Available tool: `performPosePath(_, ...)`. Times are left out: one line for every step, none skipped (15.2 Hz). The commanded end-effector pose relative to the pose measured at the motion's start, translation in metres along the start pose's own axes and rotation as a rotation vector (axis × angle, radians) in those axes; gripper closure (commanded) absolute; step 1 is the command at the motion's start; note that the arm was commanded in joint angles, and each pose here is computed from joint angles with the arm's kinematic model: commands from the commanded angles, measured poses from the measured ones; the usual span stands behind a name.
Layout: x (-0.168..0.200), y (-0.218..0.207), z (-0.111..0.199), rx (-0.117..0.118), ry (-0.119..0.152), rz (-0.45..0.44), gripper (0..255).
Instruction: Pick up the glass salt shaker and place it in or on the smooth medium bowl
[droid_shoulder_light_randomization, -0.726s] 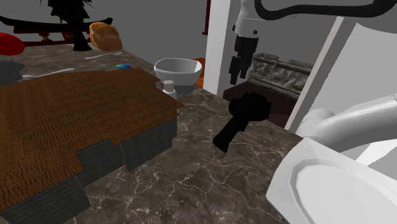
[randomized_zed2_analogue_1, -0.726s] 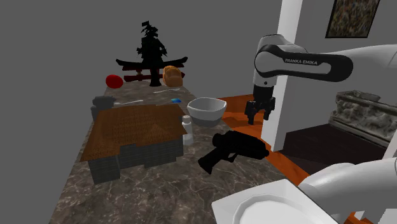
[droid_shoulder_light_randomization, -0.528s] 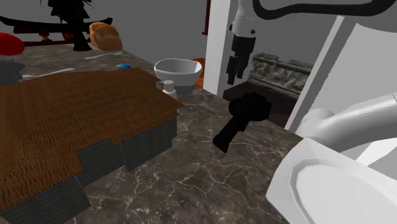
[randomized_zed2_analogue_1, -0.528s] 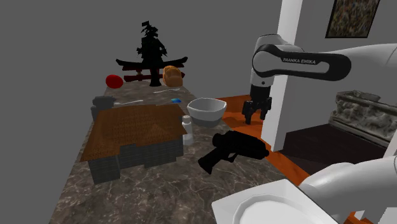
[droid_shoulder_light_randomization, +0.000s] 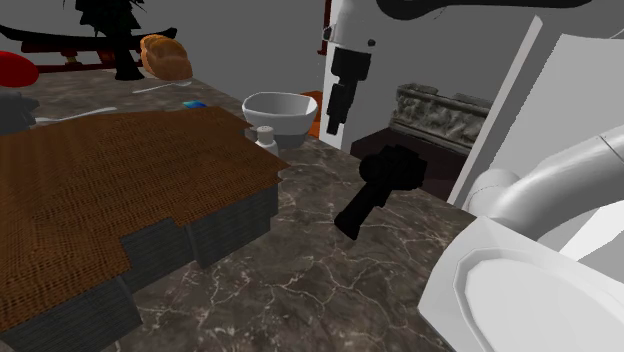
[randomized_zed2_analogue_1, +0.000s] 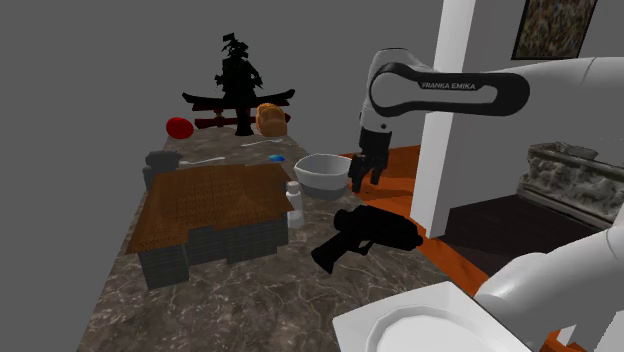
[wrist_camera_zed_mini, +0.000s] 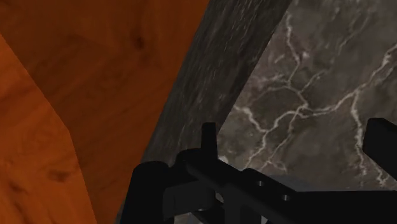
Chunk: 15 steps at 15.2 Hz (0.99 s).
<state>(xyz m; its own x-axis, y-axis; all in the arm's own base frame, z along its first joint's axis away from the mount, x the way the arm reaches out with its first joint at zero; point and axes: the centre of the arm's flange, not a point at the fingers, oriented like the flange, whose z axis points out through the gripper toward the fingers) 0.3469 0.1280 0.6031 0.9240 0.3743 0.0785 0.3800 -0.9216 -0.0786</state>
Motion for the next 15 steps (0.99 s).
performPosePath(0.013,-0.019,-0.003,0.018,0.016,-0.068,0)
performPosePath(0.019,-0.029,-0.004,0.026,0.024,-0.102,0)
performPosePath(0.024,-0.040,-0.006,0.034,0.032,-0.135,0)
performPosePath(0.029,-0.050,-0.007,0.042,0.040,-0.168,0)
performPosePath(0.033,-0.060,-0.009,0.050,0.047,-0.201,0)
performPosePath(0.037,-0.071,-0.011,0.058,0.055,-0.234,0)
performPosePath(0.041,-0.082,-0.013,0.067,0.063,-0.268,0)
performPosePath(0.044,-0.093,-0.015,0.075,0.070,-0.301,0)
performPosePath(0.047,-0.104,-0.017,0.083,0.078,-0.334,0)
performPosePath(0.050,-0.115,-0.019,0.091,0.086,-0.367,0)
performPosePath(0.052,-0.126,-0.021,0.099,0.093,-0.401,0)
performPosePath(0.054,-0.137,-0.024,0.107,0.101,-0.434,0)
performPosePath(0.055,-0.148,-0.026,0.116,0.109,-0.467,0)
performPosePath(0.056,-0.155,-0.028,0.121,0.114,-0.489,0)
performPosePath(0.056,-0.156,-0.023,0.121,0.114,-0.489,0)
